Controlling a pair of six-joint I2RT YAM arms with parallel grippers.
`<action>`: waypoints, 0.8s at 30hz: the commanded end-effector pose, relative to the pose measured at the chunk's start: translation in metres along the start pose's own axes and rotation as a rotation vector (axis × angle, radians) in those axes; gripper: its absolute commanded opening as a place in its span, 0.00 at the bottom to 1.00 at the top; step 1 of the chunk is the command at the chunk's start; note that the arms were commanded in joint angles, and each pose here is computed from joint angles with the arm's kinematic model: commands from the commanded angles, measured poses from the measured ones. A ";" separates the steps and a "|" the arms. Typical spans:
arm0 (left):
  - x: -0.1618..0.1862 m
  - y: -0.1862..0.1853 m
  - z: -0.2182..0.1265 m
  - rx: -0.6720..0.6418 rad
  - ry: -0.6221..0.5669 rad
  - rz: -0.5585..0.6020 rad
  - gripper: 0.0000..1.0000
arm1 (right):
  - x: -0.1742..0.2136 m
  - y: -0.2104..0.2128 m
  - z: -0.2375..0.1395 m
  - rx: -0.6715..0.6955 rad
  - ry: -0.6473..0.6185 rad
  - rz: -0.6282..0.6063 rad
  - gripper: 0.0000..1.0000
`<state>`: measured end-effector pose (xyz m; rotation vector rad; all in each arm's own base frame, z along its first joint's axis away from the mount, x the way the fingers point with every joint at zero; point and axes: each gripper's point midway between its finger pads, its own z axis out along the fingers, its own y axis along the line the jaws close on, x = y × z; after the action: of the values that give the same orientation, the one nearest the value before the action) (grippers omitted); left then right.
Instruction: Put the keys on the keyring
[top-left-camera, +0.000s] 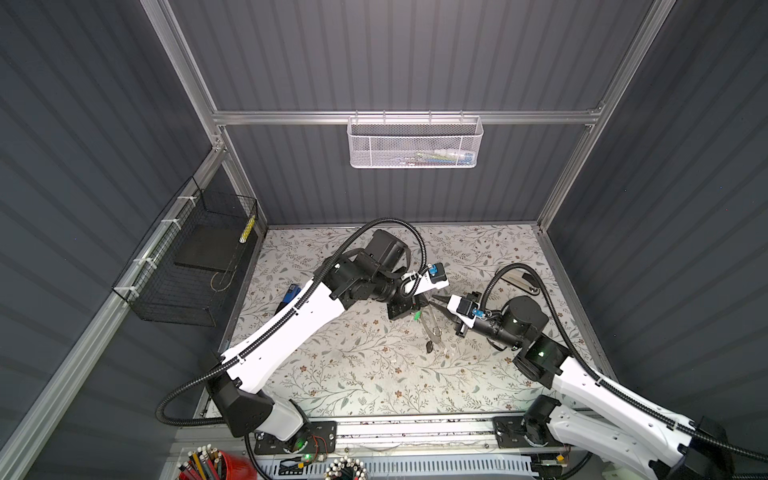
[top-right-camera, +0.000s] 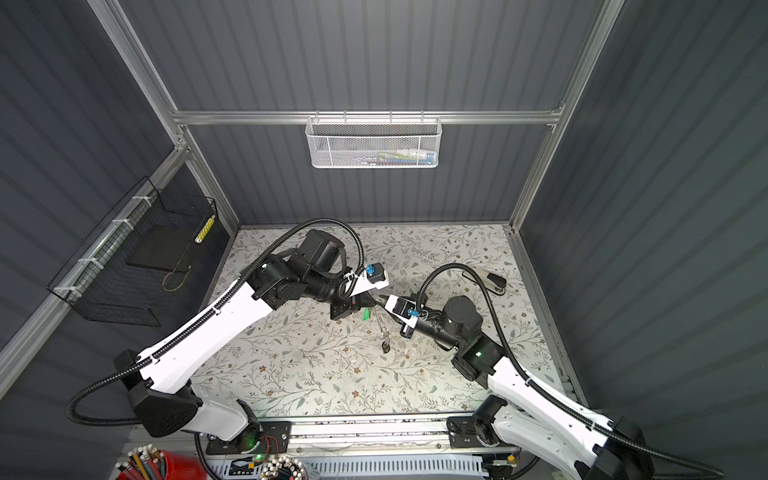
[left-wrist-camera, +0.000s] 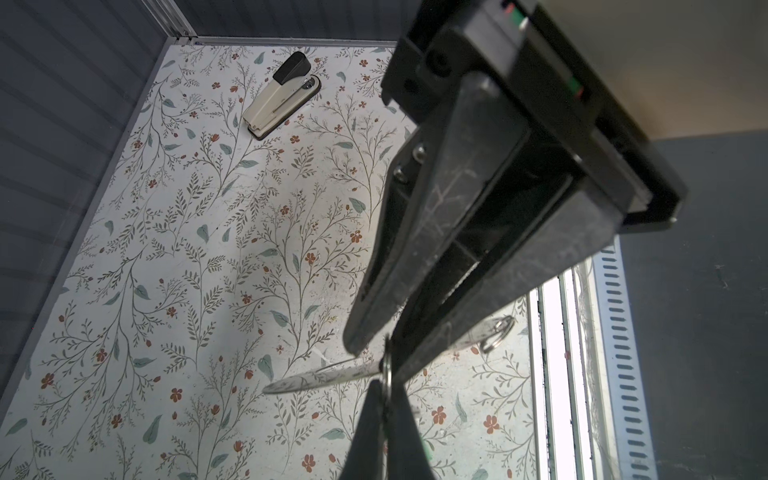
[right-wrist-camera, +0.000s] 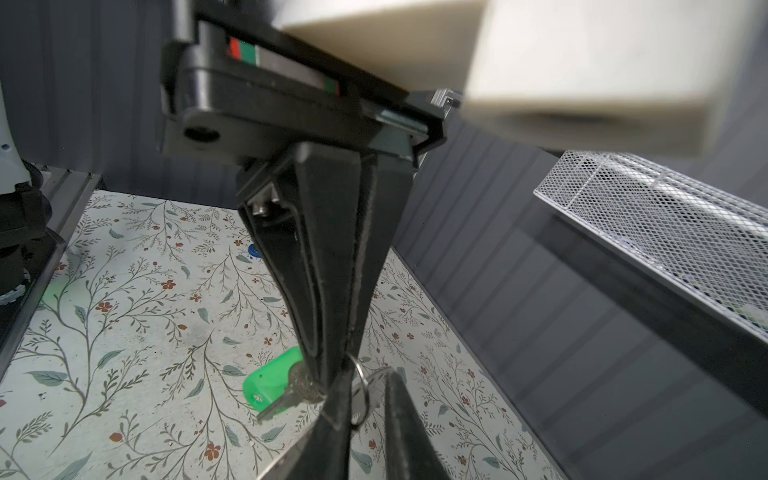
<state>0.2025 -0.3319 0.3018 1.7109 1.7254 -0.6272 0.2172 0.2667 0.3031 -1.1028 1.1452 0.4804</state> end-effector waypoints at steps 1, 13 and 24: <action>-0.013 -0.011 -0.007 0.036 -0.035 0.066 0.00 | -0.009 -0.006 0.001 0.013 -0.012 0.012 0.12; -0.022 -0.018 -0.015 0.037 -0.069 0.157 0.02 | -0.011 0.005 0.002 -0.058 -0.031 0.041 0.00; 0.005 0.012 -0.037 -0.183 -0.197 -0.060 0.60 | -0.035 -0.003 0.005 -0.068 -0.188 0.184 0.00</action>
<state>0.2041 -0.3017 0.3205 1.5407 1.6340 -0.5812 0.2156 0.2758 0.3121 -1.0404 1.1588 0.6759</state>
